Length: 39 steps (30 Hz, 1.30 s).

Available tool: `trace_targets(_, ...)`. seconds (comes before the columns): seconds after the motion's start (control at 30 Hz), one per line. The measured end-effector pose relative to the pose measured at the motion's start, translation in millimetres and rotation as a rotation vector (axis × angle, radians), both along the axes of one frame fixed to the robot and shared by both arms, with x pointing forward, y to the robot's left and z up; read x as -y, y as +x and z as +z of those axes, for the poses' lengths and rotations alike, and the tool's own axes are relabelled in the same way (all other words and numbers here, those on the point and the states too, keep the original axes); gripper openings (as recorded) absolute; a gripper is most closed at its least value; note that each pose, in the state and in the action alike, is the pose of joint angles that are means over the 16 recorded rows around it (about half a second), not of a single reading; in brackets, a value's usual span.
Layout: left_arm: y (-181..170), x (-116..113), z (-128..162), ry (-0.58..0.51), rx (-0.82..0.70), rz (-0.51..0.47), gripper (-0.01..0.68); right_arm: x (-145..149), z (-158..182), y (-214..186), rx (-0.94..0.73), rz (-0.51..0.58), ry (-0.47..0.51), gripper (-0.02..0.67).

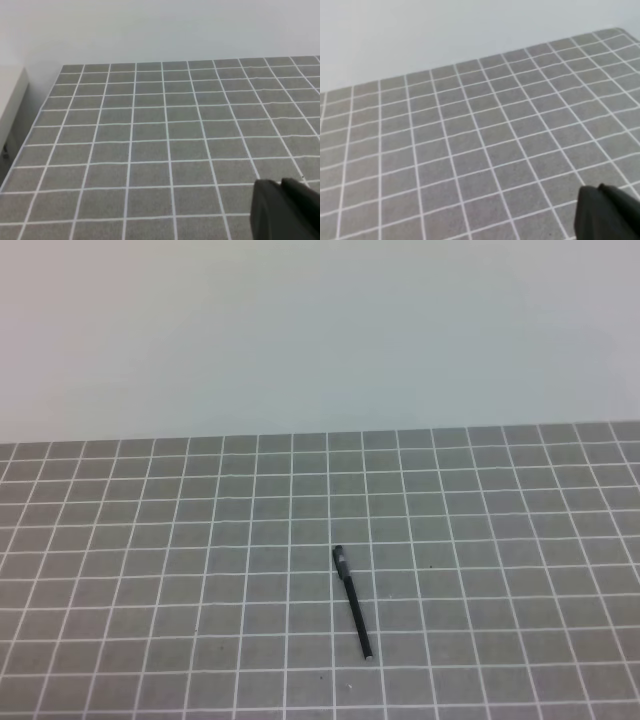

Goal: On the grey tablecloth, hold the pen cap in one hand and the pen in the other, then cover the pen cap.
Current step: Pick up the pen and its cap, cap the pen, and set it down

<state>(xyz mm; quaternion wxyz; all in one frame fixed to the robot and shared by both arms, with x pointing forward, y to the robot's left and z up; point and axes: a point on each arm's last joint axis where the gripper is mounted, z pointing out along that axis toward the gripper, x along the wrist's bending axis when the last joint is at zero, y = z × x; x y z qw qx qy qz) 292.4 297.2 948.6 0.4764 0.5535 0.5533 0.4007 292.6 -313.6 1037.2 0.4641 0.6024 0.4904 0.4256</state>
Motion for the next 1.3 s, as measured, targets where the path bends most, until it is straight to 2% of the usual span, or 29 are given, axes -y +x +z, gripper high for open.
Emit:
trace_targets(0.23,0.0,0.0,0.0,-0.001,0.0,0.0,0.001,2.1,-14.5,-10.5,0.078,-0.059,0.003,0.004)
trace_targets(0.6,0.0,0.0,0.0,0.0,0.0,0.0,0.001,1.1,-26.5,-11.3,0.116,-0.061,-0.012,0.004)
trace_targets(1.13,0.0,0.0,0.0,0.0,0.0,0.0,0.001,-10.1,-65.3,-2.6,-0.01,0.1,-0.129,0.004)
trace_targets(1.3,0.0,0.0,0.0,-0.002,0.0,0.0,0.001,-12.2,-70.7,-1.5,-0.014,0.137,-0.137,0.004)
